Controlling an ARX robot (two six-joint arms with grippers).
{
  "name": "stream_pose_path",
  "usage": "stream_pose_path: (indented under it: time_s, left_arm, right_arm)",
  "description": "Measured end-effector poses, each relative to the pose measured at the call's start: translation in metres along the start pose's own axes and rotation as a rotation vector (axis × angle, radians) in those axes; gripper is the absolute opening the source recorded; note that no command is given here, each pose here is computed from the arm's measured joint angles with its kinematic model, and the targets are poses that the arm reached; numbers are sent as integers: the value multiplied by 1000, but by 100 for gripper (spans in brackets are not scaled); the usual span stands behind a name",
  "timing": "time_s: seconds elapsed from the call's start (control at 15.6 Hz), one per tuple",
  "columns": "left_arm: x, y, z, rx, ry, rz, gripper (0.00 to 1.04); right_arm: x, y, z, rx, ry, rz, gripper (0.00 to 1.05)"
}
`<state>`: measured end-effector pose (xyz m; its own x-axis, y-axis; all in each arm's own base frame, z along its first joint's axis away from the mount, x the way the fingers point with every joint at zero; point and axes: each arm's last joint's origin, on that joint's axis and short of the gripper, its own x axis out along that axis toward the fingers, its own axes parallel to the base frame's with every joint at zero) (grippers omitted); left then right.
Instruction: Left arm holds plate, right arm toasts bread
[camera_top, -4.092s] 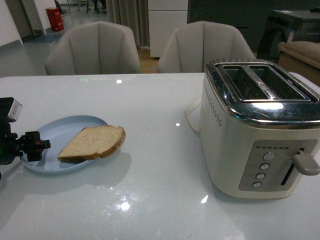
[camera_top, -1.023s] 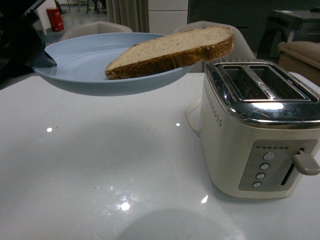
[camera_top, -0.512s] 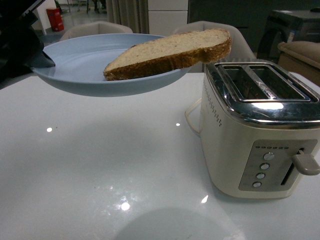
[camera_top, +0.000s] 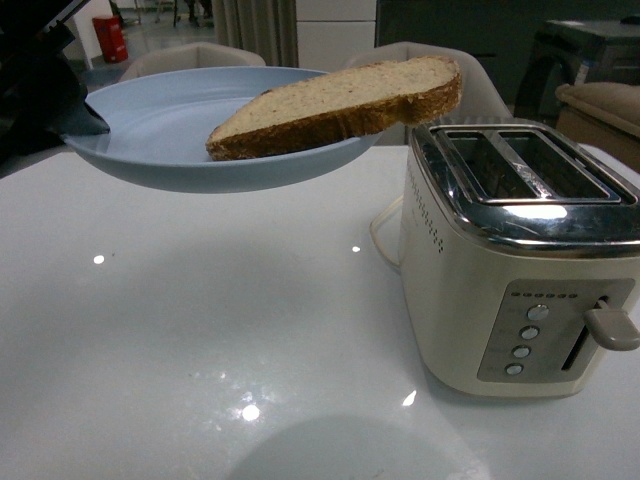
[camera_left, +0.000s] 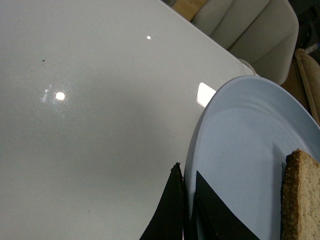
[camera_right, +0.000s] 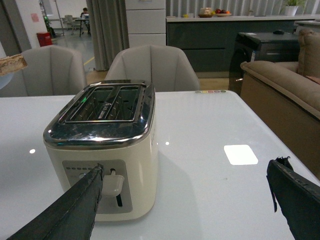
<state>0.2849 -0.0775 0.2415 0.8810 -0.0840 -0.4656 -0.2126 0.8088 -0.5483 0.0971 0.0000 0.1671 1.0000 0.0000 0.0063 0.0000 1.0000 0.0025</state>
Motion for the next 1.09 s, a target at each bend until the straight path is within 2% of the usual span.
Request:
stream_pose_path:
  time_s: [0.26,0.38,0.45,0.58,0.7,0.96,1.09]
  left_arm:
    - [0,0,0,0,0,0,3]
    - [0,0,0,0,-1,1,3]
    - [0,0,0,0,0,0,3]
    - [0,0,0,0,0,0,3]
    - [0,0,0,0,-1,-1,3]
    - [0,0,0,0,-1,0,3]
    - [0,0,0,1,-1,-1,3]
  right_arm:
    - [0,0,0,0,1,-1,98]
    - [5,6,-4,79,196,-197,98]
    - [6,2,0,97,170,-307,98]
    - [9,-2,15,122,112,-352,98]
    - [22,-4,48,142,31,-322,98]
    - [79,-1,111,129,-4,-221,98]
    - [96,9,123,138,14,-146,98]
